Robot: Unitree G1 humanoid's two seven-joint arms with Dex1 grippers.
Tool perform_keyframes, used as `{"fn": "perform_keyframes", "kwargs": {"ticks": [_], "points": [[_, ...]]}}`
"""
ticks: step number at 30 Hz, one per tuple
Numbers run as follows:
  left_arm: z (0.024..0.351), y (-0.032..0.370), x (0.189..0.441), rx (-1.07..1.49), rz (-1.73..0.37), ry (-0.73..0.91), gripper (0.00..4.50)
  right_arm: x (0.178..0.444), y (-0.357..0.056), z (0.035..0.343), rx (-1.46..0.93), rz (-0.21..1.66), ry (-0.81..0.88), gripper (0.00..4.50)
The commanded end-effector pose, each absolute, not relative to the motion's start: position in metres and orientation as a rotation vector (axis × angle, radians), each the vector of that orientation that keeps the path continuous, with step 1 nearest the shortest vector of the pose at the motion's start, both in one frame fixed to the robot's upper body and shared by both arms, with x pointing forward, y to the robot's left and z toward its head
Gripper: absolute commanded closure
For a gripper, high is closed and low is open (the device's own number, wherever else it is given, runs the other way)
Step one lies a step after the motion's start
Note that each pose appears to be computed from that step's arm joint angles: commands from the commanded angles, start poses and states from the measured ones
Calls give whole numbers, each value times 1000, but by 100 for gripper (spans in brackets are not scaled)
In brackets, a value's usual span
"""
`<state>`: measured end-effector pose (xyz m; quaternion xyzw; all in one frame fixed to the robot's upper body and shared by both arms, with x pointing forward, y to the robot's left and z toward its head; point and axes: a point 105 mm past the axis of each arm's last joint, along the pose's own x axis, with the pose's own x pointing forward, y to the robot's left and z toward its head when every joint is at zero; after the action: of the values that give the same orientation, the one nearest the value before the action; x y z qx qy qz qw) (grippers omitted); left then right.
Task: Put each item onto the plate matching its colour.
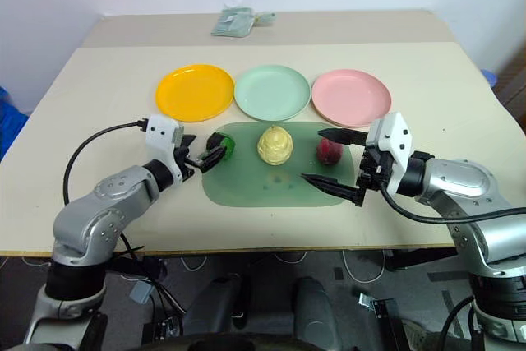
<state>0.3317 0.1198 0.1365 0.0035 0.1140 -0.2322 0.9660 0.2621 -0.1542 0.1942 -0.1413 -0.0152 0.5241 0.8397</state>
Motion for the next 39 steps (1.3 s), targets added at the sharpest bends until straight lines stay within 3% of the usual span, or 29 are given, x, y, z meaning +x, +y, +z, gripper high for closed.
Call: {"fn": "perform_keyframes", "kwargs": {"ticks": [1, 7, 10, 13, 19, 24, 31, 35, 39], "points": [[139, 113, 338, 26, -468, 232, 0, 264, -155, 199, -319, 1105, -71, 4], [131, 102, 341, 28, -502, 280, 0, 262, -155, 199, -328, 1099, -68, 4], [131, 99, 341, 24, -512, 283, 88, 261, -155, 201, -333, 1093, -71, 0], [133, 99, 342, 28, -516, 280, 226, 260, -153, 205, -336, 1089, -78, 0], [143, 99, 347, 31, -523, 262, 226, 262, -149, 211, -340, 1068, -101, 0], [172, 101, 361, 35, -499, 189, 226, 269, -150, 219, -345, 1025, -146, 0], [215, 85, 426, 47, -454, 80, 226, 298, -150, 247, -332, 860, -301, 0], [207, 70, 464, 80, -431, 96, 226, 311, -152, 252, -320, 798, -311, 0], [187, 51, 476, 144, -436, 125, 226, 325, -155, 258, -302, 704, -326, 0]]}}
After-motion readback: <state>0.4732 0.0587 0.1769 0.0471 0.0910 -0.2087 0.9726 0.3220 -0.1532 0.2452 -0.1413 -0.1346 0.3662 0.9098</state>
